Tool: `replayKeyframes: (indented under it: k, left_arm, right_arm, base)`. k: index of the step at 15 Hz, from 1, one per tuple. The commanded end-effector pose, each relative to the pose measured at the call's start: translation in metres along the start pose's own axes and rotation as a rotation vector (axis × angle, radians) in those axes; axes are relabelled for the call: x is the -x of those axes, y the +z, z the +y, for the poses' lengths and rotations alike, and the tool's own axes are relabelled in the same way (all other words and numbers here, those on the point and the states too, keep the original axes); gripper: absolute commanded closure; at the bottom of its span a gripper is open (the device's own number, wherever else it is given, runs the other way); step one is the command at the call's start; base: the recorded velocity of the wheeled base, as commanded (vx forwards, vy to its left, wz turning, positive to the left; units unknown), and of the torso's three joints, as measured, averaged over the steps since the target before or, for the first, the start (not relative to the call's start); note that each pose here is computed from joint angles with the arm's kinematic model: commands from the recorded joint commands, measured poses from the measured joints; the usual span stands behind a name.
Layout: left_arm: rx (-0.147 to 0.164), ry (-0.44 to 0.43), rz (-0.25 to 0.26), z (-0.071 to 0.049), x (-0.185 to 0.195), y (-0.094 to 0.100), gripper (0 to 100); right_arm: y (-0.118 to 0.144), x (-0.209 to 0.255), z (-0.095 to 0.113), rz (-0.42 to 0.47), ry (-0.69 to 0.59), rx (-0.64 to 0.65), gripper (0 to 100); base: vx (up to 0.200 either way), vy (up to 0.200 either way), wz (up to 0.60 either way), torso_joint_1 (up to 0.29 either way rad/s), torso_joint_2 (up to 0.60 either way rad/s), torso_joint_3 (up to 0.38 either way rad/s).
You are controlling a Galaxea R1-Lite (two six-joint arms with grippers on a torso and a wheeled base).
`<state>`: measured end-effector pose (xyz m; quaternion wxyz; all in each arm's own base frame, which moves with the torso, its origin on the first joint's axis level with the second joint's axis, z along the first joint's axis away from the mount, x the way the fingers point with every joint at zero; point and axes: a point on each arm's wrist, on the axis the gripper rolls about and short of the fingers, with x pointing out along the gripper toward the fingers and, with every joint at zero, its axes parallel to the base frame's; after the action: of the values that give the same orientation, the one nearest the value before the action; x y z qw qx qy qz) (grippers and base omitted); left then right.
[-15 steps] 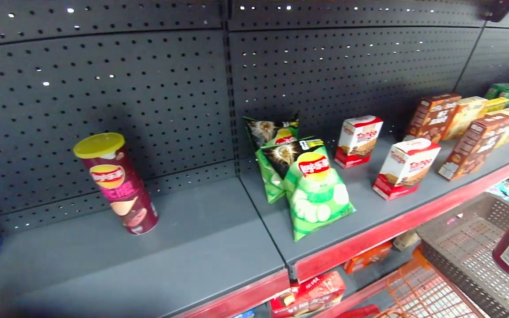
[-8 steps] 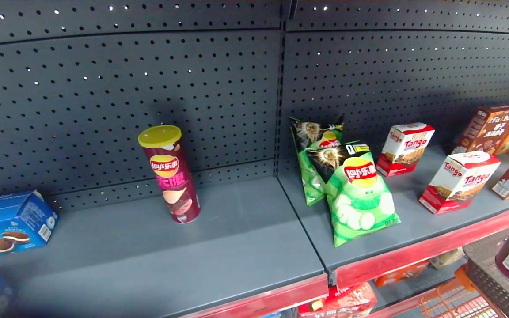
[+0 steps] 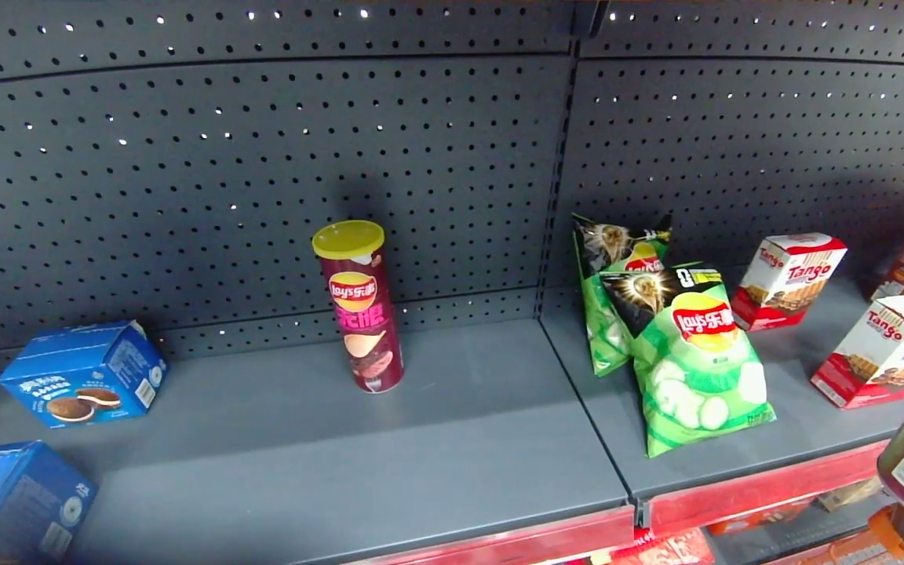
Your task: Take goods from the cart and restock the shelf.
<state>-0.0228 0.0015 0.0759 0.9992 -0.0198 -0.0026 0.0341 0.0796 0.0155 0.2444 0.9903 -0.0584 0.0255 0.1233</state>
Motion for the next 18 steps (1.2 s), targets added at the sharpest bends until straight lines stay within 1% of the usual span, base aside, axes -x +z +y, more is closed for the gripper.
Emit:
replayKeyframes:
  k: [1,2,6,7,8,11,13,15,17,18]
  left_arm:
    - [0.0,0.001,-0.001,0.0,0.0,0.0,0]
    - [0.0,0.001,-0.001,0.0,0.0,0.0,0]
    - [0.0,0.001,-0.001,0.0,0.0,0.0,0]
    - [0.0,0.001,-0.001,0.0,0.0,0.0,0]
    - [0.0,0.001,-0.001,0.0,0.0,0.0,0]
    - [0.0,0.001,-0.001,0.0,0.0,0.0,0]
    - [0.0,0.001,-0.001,0.0,0.0,0.0,0]
    - [0.0,0.001,-0.001,0.0,0.0,0.0,0]
    - [0.0,0.001,-0.001,0.0,0.0,0.0,0]
    - [0.0,0.001,-0.001,0.0,0.0,0.0,0]
  right_arm:
    - [0.001,0.002,0.002,-0.013,0.029,0.001,100]
    - [0.002,0.002,0.002,-0.018,0.043,0.0,100]
    - [0.003,0.012,0.001,-0.051,0.025,0.006,100]
    - [0.003,0.013,0.002,-0.053,0.025,0.007,100]
    - [0.003,0.013,0.002,-0.056,0.024,0.007,100]
    - [0.001,0.012,0.002,-0.047,0.028,0.001,100]
    - [-0.003,0.012,0.003,-0.043,0.049,0.0,100]
    - [-0.006,0.015,0.007,-0.057,0.095,0.003,100]
    - [-0.01,0.014,0.01,-0.048,0.138,0.006,100]
    - [-0.01,0.013,0.01,-0.047,0.14,0.006,100]
  base:
    - [0.0,0.0,0.0,0.0,0.0,0.0]
    - [0.0,0.0,0.0,0.0,0.0,0.0]
    - [0.0,0.0,0.0,0.0,0.0,0.0]
    - [0.0,0.0,0.0,0.0,0.0,0.0]
    - [0.0,0.0,0.6,-0.002,0.01,0.002]
    - [0.0,0.0,0.0,0.0,0.0,0.0]
    - [0.0,0.0,0.0,0.0,0.0,0.0]
    - [0.0,0.0,0.0,0.0,0.0,0.0]
    - [0.0,0.0,0.0,0.0,0.0,0.0]
    - [0.0,0.0,0.0,0.0,0.0,0.0]
